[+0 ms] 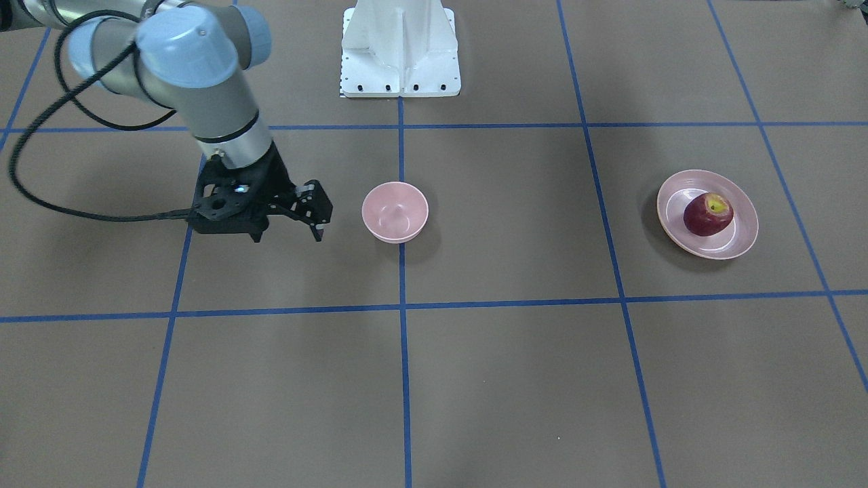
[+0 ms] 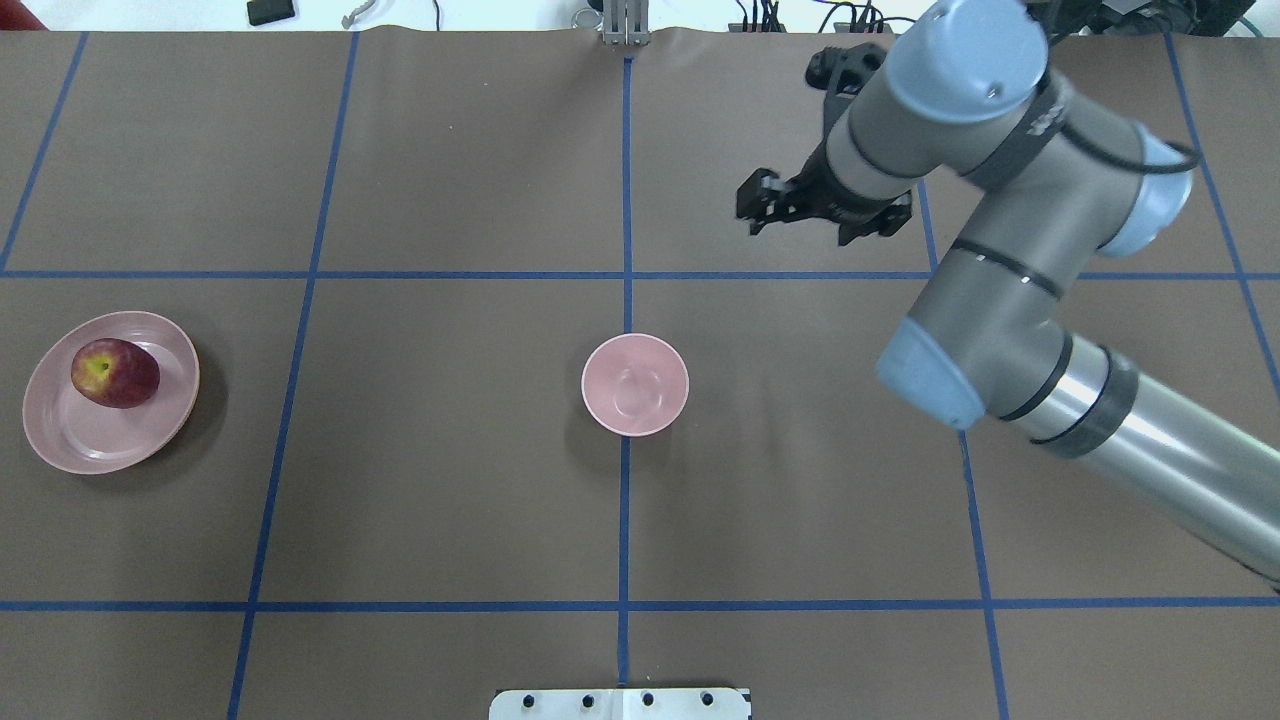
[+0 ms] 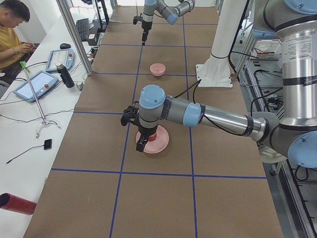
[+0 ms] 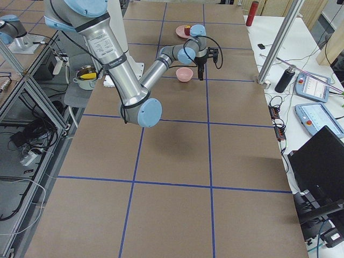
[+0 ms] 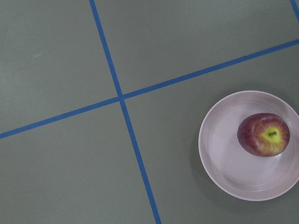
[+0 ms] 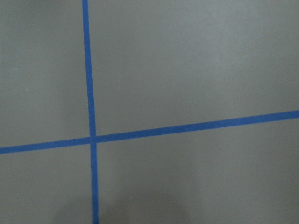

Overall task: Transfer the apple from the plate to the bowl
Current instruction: 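Release the pink bowl and withdraw the right gripper away from it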

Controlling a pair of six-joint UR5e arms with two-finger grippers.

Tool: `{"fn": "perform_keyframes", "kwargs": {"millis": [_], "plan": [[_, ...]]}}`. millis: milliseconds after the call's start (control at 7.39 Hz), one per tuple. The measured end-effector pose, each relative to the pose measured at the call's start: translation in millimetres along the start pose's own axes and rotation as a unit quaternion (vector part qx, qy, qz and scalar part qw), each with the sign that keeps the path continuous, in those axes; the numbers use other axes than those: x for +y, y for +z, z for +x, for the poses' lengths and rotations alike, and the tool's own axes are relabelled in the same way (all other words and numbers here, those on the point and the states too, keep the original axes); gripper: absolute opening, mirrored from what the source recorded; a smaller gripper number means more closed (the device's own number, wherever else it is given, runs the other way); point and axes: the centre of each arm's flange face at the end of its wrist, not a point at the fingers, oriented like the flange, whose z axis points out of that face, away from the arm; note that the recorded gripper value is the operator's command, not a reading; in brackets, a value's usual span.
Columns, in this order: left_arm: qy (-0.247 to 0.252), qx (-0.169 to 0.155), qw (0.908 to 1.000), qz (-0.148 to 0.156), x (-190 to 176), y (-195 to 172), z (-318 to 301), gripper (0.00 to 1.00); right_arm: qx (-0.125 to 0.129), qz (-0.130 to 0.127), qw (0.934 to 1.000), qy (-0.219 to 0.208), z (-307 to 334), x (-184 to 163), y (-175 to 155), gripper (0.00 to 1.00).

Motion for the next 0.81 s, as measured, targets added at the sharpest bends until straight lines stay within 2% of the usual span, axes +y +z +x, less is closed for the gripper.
{"fn": "perform_keyframes", "kwargs": {"millis": [271, 406, 541, 812], "plan": [[-0.012, 0.009, 0.9998, -0.009, -17.6, 13.7, 24.0, 0.99, 0.024, -0.009, 0.9971, -0.071, 133.8, -58.0, -34.1, 1.00], [-0.024, 0.013, 0.9995, -0.013, -22.1, 22.2, 35.4, 0.98, 0.036, -0.018, 0.9930, -0.111, 213.9, -69.9, -48.6, 1.00], [-0.043, 0.017, 0.9989, -0.010, -25.9, 29.9, 47.5, 0.98, 0.049, -0.027, 0.9877, -0.146, 291.6, -68.4, -60.6, 1.00], [-0.075, 0.027, 0.9968, -0.004, -31.2, 49.0, 76.4, 0.98, 0.068, -0.043, 0.9775, -0.195, 435.5, -38.1, -88.6, 1.00]]}}
